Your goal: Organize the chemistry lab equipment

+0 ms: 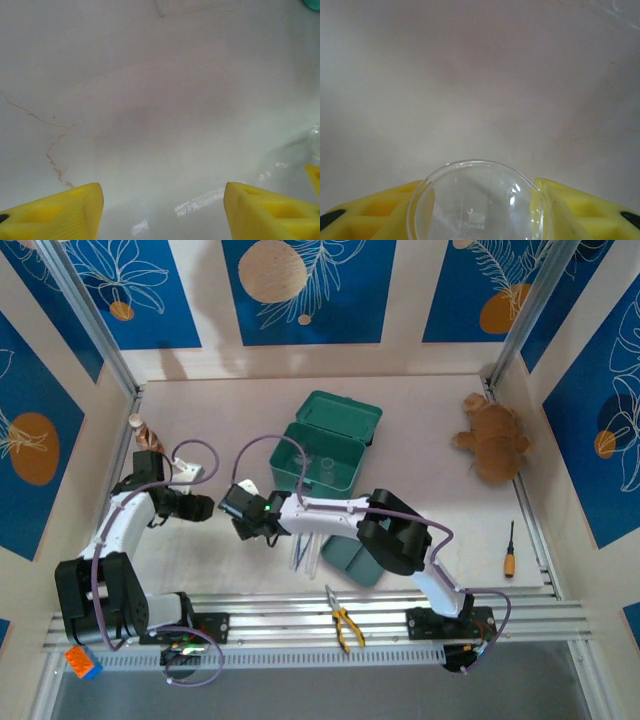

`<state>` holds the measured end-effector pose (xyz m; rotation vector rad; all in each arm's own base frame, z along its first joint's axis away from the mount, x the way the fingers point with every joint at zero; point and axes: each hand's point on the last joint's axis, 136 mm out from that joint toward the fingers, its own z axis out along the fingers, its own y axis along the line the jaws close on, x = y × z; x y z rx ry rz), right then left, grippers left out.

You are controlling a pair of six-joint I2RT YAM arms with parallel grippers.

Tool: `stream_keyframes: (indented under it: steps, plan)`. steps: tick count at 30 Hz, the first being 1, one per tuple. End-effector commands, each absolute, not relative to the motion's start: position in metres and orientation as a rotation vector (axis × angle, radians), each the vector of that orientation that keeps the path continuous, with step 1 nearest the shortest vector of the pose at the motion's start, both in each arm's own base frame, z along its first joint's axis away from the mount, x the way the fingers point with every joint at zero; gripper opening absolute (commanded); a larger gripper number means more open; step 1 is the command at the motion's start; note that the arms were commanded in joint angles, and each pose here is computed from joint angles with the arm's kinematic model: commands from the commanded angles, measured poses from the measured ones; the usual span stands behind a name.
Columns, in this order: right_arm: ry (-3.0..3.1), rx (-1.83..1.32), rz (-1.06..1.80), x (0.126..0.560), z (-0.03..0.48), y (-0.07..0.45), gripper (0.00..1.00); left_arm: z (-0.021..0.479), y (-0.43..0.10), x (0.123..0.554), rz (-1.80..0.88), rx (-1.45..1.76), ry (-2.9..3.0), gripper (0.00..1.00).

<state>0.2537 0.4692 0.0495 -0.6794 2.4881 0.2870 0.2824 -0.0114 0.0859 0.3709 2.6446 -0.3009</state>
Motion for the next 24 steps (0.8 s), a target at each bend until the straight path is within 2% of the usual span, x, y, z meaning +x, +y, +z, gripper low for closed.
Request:
stream_keyframes:
  steps: [1,10,17,24]
  plan:
    - [2.313,-0.555,0.376,0.269,0.074,0.488,0.53,0.089,-0.006,0.284,-0.296,0.315,2.642,0.65]
    - [2.075,-0.527,0.388,0.265,0.084,0.504,0.53,0.086,-0.007,0.288,-0.316,0.316,2.651,0.65]
    - [1.964,-0.516,0.438,0.269,0.110,0.514,0.53,0.083,-0.010,0.294,-0.358,0.319,2.669,0.65]
    - [1.898,-0.553,0.456,0.270,0.095,0.525,0.53,0.079,-0.006,0.303,-0.361,0.275,2.715,0.65]
